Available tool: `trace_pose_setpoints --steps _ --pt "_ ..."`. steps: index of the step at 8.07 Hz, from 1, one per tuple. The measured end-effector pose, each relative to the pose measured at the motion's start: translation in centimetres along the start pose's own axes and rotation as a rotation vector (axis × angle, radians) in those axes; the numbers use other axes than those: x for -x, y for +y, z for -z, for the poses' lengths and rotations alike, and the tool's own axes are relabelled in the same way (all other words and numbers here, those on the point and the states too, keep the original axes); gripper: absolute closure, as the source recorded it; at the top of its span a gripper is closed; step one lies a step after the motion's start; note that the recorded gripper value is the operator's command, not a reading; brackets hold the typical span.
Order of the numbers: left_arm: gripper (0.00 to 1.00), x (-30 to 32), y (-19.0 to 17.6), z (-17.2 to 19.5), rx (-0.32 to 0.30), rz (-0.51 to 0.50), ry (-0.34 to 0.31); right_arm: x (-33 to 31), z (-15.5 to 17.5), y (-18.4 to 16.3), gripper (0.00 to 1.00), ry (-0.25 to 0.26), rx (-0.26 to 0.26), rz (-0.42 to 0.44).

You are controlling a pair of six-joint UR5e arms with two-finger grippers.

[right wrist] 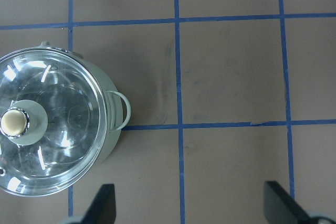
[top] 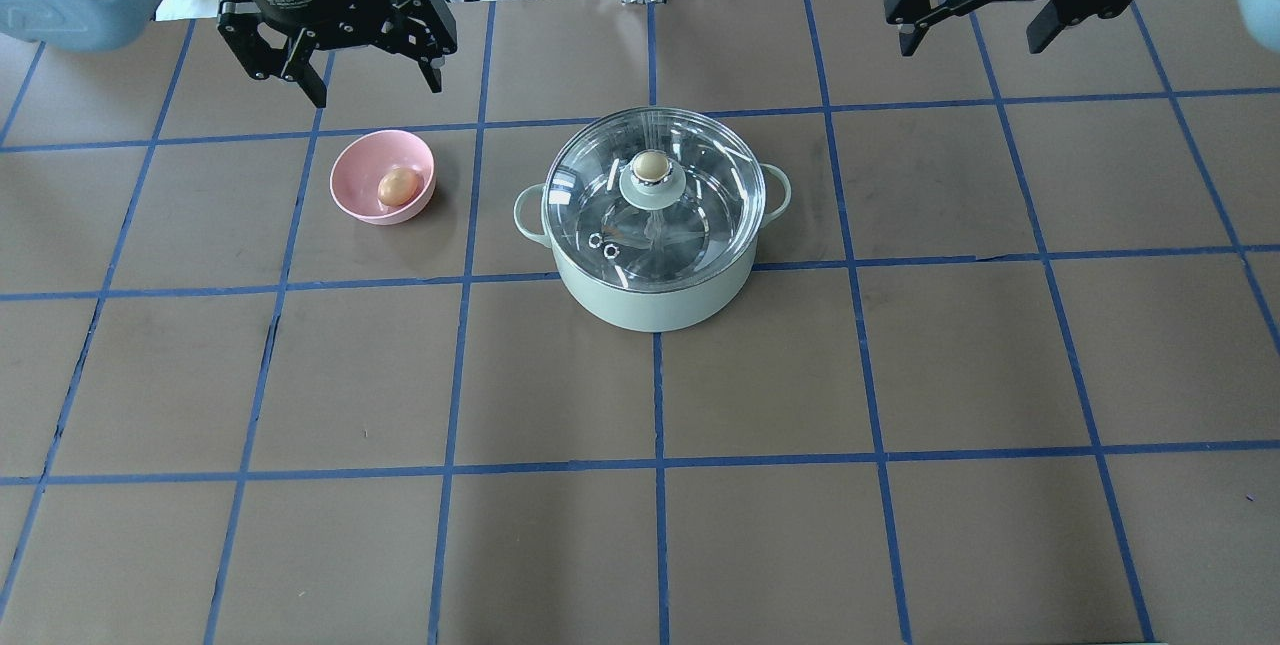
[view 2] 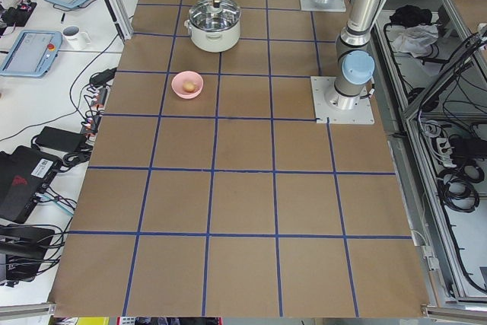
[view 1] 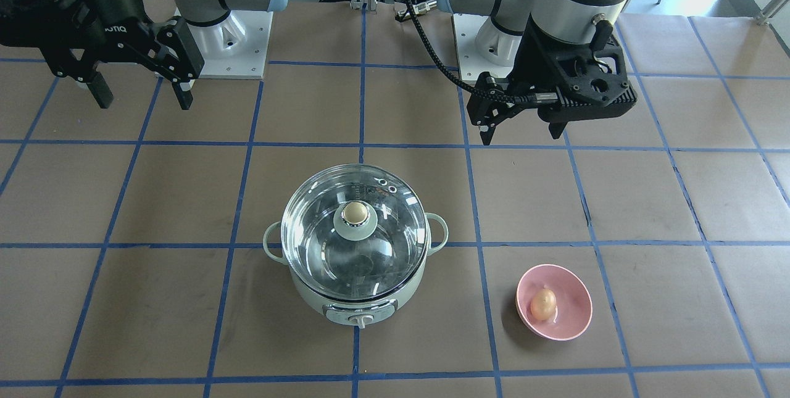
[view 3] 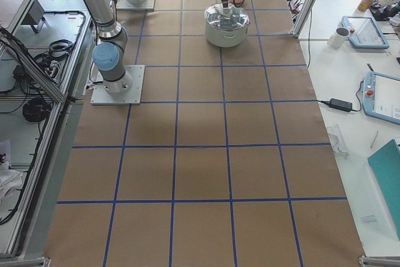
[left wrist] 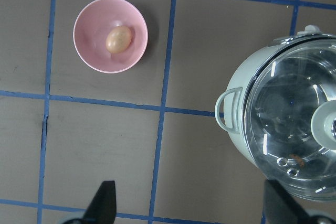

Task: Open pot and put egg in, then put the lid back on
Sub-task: 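Lower the left gripper to the egg while the right descends to the lid knob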

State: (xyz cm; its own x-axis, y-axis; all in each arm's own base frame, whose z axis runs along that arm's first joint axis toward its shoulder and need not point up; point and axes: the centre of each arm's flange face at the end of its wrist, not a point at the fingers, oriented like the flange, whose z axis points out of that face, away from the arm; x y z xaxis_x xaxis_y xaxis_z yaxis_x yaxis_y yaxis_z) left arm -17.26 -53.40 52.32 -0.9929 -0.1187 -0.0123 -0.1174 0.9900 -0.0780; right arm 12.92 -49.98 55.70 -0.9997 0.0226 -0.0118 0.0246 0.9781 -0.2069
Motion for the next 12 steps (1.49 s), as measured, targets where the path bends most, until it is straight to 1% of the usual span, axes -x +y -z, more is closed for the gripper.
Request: trace_pose_setpoints --steps 2,4,5,6,7,8,10,12 --pt "0.0 0.1 -0.2 -0.1 0.0 -0.002 -0.002 0.0 -0.1 -0.1 0.0 0.0 0.0 -0.002" --pt "0.0 0.5 -1.1 -0.6 -0.01 -0.044 -0.002 0.0 -0.1 -0.1 0.0 -0.003 -0.001 -0.002" --pt "0.0 0.7 -2.1 -1.6 -0.01 -0.059 -0.002 0.1 -0.2 -0.2 0.0 -0.002 0.001 -0.001" --pt "0.0 1.4 -3.8 -3.4 -0.01 -0.063 0.002 0.6 -0.7 -0.7 0.0 -0.011 0.01 -0.01" --pt "0.0 2.3 -6.1 -5.5 -0.03 -0.108 0.006 2.2 -1.6 -1.4 0.0 -0.033 0.02 -0.05" --pt "0.0 3.6 -8.4 -8.1 -0.032 -0.143 0.01 4.9 -3.0 -2.3 0.0 -0.055 0.012 -0.081" --pt "0.0 5.8 -12.4 -14.1 -0.023 -0.176 0.032 11.0 -7.7 -3.9 0.0 -0.09 -0.009 -0.138" --pt "0.0 9.4 -15.3 -21.2 0.027 -0.227 0.035 17.1 -13.6 -4.4 0.0 -0.111 -0.006 -0.16"
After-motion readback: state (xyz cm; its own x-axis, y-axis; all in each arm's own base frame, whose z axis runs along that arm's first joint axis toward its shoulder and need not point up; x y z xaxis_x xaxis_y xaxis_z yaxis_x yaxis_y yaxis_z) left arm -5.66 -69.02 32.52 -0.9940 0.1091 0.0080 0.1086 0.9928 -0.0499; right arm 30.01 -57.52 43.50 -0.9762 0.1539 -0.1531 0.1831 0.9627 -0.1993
